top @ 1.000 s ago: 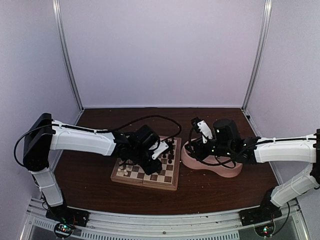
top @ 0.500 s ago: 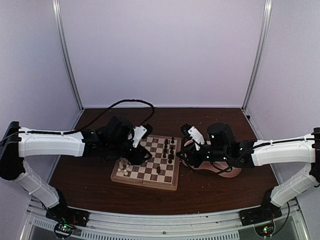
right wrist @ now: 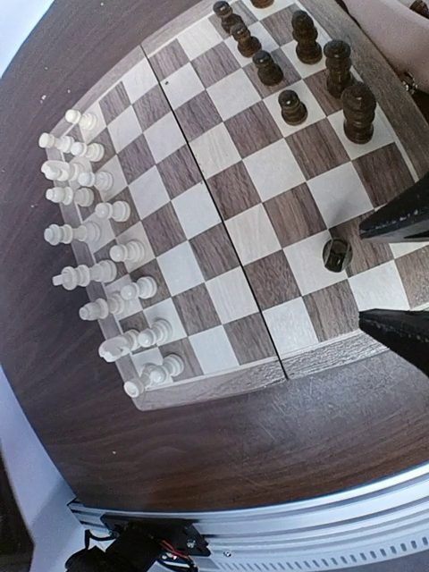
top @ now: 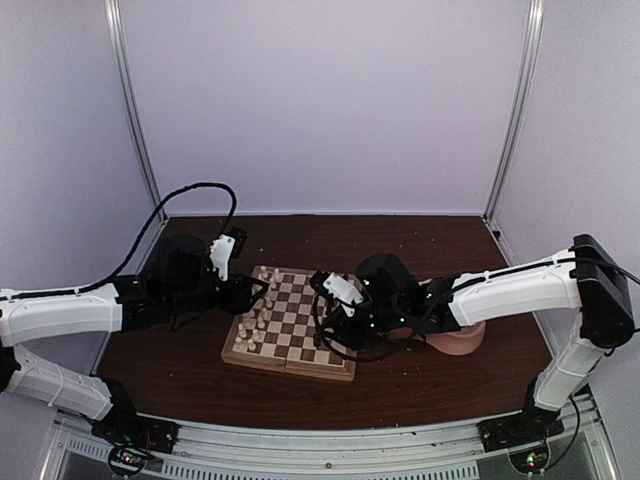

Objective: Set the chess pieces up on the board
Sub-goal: Pick up the knight from the chessboard.

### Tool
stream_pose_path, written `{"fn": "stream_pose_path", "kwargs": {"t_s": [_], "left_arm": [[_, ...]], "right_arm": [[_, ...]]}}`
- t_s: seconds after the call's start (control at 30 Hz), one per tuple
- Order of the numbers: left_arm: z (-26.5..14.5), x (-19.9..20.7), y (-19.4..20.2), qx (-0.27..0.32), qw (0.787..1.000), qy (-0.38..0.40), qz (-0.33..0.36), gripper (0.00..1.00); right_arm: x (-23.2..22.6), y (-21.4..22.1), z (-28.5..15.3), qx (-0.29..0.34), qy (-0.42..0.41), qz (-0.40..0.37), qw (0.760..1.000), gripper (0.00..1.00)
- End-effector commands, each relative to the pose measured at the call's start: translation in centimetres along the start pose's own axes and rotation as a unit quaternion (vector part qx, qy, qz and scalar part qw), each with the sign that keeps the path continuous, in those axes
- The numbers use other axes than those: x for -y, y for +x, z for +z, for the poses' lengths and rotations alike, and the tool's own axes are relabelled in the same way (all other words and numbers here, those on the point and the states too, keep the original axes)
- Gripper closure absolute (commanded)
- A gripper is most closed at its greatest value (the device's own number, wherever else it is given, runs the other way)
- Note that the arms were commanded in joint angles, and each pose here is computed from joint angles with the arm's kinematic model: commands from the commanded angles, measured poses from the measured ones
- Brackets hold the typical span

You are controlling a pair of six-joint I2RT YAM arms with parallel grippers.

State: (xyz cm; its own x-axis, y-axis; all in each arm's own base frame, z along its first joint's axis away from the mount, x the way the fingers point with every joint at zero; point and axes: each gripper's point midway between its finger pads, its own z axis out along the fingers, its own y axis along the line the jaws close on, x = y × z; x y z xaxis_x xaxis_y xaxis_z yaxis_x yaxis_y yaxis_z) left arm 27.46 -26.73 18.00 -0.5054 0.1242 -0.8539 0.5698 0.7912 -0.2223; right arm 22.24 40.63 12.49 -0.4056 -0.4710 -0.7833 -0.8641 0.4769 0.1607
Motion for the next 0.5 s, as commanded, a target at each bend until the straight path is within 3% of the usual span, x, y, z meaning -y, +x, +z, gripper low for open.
{"fn": "stream_pose_path", "kwargs": {"t_s": [0.0,0.47], "left_arm": [[-1.3,0.0,-2.4,0.067,0.998,-0.001,-0.008,0.44],[-1.6,0.4,-2.5,0.075,0.997,0.013,-0.005,0.44]], "right_arm": [[-0.3,0.6,1.2,-0.029,0.006,-0.004,1.000,0.72],[0.5,2.0,4.1,-0.074,0.033,-0.005,0.997,0.75]]}}
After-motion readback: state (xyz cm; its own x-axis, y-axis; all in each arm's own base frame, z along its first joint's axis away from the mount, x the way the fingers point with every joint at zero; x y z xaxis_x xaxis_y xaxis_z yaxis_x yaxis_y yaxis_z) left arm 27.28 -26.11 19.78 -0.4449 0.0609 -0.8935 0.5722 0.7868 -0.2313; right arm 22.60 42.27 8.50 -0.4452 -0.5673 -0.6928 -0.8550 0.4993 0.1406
